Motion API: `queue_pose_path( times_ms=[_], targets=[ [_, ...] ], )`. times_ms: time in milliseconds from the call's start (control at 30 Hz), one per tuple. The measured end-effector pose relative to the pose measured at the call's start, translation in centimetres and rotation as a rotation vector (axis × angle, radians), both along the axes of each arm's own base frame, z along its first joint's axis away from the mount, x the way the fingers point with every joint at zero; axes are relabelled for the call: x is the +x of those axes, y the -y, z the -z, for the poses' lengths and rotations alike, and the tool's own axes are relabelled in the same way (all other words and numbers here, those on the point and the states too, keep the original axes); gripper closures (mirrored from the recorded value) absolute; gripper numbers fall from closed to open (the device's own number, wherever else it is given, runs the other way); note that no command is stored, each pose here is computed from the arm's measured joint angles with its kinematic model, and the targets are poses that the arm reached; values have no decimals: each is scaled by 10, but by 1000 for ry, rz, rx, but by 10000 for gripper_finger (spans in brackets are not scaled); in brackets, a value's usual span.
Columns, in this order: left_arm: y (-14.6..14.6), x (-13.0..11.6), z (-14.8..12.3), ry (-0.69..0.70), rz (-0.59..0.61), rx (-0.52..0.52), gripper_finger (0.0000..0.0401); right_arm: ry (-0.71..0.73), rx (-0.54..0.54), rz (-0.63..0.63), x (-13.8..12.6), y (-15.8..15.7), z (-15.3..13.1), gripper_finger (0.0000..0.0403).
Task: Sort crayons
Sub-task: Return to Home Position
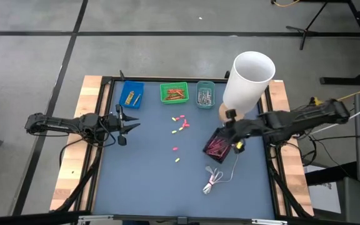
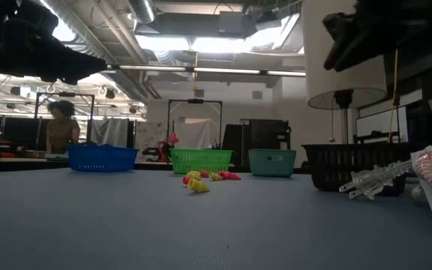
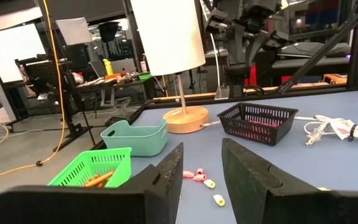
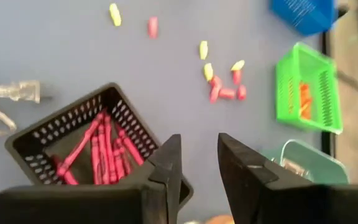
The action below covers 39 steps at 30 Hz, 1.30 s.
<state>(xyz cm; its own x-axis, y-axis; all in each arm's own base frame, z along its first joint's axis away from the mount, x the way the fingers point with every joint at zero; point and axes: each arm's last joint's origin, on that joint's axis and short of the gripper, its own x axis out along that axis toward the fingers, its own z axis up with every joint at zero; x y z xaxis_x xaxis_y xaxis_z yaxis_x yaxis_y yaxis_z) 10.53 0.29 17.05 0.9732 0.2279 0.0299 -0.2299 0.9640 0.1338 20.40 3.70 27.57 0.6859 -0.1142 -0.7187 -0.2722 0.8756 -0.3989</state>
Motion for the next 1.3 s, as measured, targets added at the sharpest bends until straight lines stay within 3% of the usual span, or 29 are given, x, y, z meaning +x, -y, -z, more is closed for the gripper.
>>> queue_pose_path(
  times_ms=[600,800,1300],
  targets=[
    [0,0,0,2,2,0,305,543,61,9,-104,24,31,300],
    [0,0,0,3,2,0,305,732,89,-11,-117,26,35,300],
    [0,0,0,3,2,0,305,743,145,-20,-109,24,91,300]
  ],
)
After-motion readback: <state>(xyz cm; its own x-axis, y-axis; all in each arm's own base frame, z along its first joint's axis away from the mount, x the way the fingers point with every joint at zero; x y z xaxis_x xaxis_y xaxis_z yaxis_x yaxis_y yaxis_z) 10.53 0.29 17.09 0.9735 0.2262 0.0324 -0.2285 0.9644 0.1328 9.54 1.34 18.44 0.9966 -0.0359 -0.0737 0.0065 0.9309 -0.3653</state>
